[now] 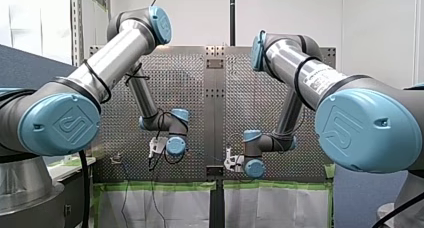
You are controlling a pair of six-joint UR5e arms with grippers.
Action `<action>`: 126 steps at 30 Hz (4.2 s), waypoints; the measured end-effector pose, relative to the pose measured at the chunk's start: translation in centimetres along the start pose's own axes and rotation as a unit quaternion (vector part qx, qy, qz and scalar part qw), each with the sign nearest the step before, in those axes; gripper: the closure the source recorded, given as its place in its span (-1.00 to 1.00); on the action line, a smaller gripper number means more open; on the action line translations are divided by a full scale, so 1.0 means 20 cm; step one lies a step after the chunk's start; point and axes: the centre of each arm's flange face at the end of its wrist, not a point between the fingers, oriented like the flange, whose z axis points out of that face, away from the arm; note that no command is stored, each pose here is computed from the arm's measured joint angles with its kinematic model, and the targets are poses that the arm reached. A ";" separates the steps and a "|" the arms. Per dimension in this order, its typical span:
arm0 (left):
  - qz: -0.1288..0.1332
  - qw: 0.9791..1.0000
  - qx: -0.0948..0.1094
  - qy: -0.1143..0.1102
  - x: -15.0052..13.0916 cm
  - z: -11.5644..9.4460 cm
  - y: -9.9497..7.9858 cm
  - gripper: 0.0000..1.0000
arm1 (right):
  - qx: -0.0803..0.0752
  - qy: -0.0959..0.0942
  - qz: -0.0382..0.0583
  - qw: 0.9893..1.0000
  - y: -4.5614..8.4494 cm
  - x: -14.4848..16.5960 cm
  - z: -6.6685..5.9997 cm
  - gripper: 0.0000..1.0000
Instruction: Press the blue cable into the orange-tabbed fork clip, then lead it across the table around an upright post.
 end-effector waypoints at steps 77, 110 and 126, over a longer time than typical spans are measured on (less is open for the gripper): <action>-0.118 0.981 0.036 -0.148 -1.58 -0.42 -0.07 1.00 | 0.050 0.193 0.021 0.980 -0.11 2.40 -0.42 1.00; -0.160 0.960 0.113 -0.198 -2.16 -0.52 -0.26 1.00 | -0.037 0.228 0.021 0.973 0.22 2.82 -0.64 1.00; -0.173 0.953 0.131 -0.213 -2.34 -0.54 -0.34 1.00 | -0.073 0.215 0.024 0.973 0.42 2.80 -0.60 1.00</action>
